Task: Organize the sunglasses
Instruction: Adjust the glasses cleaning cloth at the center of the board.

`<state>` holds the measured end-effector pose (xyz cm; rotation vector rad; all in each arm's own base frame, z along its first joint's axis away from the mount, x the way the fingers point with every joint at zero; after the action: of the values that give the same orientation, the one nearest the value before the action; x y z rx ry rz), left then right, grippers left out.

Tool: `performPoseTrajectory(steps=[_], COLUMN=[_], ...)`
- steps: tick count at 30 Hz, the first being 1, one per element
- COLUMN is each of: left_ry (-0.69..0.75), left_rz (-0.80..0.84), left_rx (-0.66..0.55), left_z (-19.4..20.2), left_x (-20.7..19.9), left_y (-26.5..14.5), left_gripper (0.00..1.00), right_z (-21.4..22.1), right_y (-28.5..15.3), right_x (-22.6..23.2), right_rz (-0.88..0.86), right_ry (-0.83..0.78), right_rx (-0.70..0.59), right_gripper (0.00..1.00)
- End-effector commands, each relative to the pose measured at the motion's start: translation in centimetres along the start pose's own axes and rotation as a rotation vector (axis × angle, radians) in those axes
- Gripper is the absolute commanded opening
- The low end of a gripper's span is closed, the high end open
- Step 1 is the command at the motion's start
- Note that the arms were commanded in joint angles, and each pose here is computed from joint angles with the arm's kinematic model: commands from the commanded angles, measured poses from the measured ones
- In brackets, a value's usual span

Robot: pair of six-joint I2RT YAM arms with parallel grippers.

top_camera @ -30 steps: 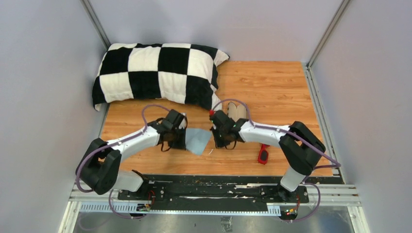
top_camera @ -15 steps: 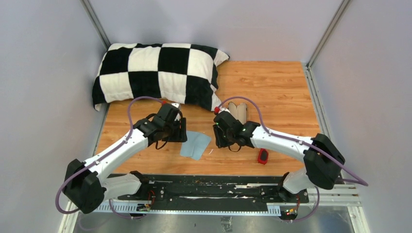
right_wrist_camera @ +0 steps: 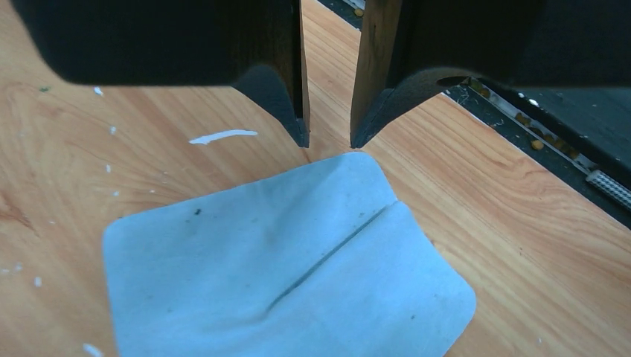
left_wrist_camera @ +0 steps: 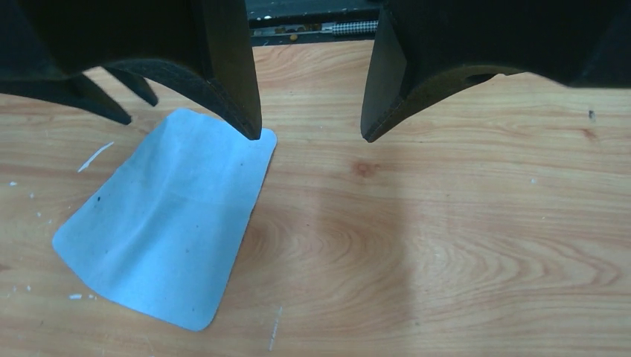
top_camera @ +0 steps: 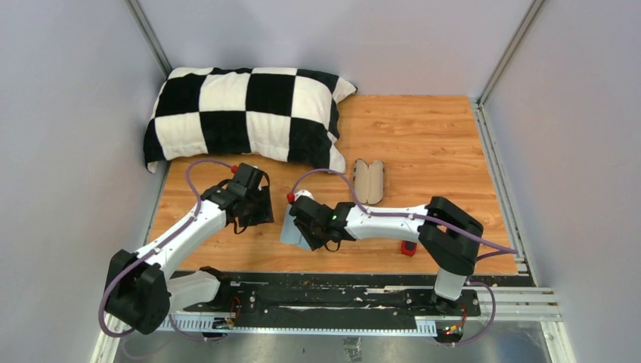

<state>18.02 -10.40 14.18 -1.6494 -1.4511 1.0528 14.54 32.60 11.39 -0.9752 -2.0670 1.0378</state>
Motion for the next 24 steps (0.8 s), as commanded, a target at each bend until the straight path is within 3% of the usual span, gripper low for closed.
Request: performPoseTrajectory(steps=[1,17,24], left_ry=[-0.083,-0.086,-0.082], left_rz=[0.020,0.041,0.029], left_rx=[-0.040,-0.034,-0.036], left_z=[-0.1,0.0,0.1], left_x=[0.4,0.2,0.4], left_y=[-0.6,-0.1,-0.1], left_gripper=[0.56,0.54,0.53], right_z=[0.4,0.7,1.3], right_y=[0.5,2.6,2.8], right_x=[0.9,2.0,1.4], right_rz=[0.041,0.042,0.080], right_ry=[-0.124,-0.184,-0.181], right_rx=[0.003,0.056,0.070], right_gripper=[0.32,0.32,0.23])
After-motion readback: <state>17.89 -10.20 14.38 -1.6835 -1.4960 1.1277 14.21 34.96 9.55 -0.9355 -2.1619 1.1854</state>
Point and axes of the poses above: each gripper's point midway between its finger pads, its own y axis out along the fingers, its own x axis along the line the jaws close on, z = x × y, the point moved 8 cm from there along -y, back along the fingers, and after that the axes turned 9 degrees about y, right-handed, at the moved point
